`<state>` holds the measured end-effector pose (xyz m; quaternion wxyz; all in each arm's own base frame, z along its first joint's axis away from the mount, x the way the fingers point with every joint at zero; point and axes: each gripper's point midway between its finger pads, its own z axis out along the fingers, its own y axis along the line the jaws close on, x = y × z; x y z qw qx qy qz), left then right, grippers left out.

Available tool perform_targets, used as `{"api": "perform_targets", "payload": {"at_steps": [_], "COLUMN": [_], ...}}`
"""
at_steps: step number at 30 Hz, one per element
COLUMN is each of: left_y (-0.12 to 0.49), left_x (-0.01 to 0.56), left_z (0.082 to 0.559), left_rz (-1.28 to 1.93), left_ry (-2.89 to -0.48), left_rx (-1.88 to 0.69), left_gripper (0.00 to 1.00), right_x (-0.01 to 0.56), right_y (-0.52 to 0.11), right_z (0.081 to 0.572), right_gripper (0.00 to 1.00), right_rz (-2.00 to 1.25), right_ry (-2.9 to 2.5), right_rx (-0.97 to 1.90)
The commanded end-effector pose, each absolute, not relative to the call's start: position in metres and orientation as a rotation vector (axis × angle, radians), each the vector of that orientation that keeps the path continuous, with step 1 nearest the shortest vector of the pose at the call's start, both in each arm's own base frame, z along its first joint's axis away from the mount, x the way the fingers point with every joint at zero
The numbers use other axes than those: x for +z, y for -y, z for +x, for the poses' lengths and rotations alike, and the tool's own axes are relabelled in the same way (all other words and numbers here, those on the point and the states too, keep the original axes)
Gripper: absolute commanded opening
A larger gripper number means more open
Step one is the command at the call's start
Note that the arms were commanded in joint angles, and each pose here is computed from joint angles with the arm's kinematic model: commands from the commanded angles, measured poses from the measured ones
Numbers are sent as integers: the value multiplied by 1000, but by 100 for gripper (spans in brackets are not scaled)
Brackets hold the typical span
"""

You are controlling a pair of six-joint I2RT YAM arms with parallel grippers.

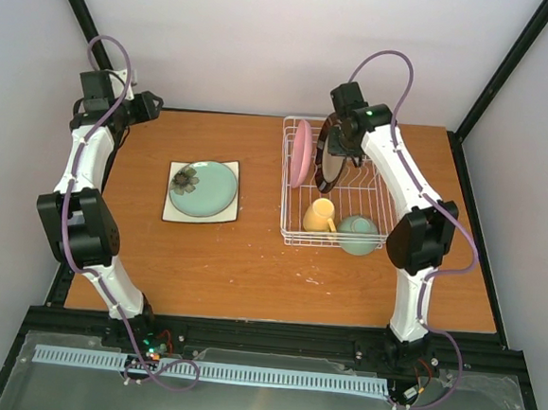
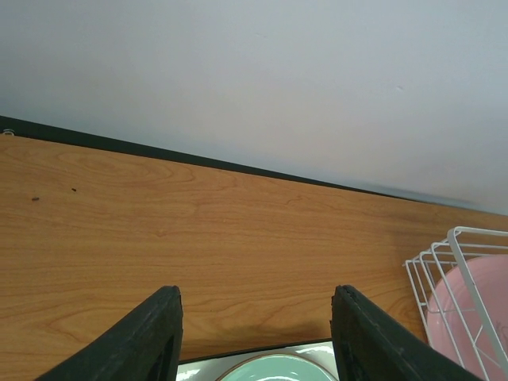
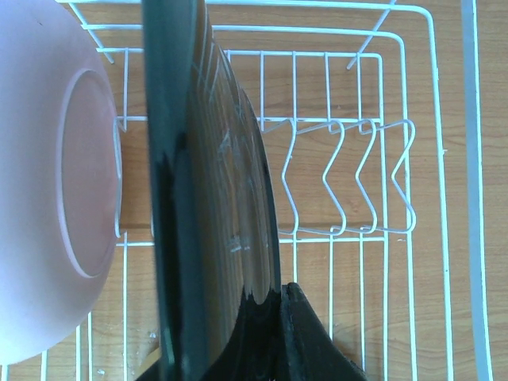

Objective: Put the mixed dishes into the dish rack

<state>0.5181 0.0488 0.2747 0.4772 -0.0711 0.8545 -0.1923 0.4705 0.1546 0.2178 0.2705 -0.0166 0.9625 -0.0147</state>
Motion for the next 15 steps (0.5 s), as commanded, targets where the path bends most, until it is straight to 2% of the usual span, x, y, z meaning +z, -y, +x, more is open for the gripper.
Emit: {"api": "perform_targets", "payload": {"at_steps": [1, 13, 15], "left_y": [-51, -52, -52], "left_x": [285, 282, 281], "left_z": [512, 512, 512], "left_rz": [-150, -145, -146], "left_ry": [-2075, -2091, -2091], "left_rx": [-428, -414, -412], "left_gripper": [52, 52, 52], "right_x": [236, 193, 188], "right_y": [-175, -195, -195], "right_z": [484, 477, 476], "right_gripper": [3, 3, 8], "right_rz": [-97, -157, -152], "right_ry": [-2510, -2628, -2643], "right_rx": [-20, 10, 14]}}
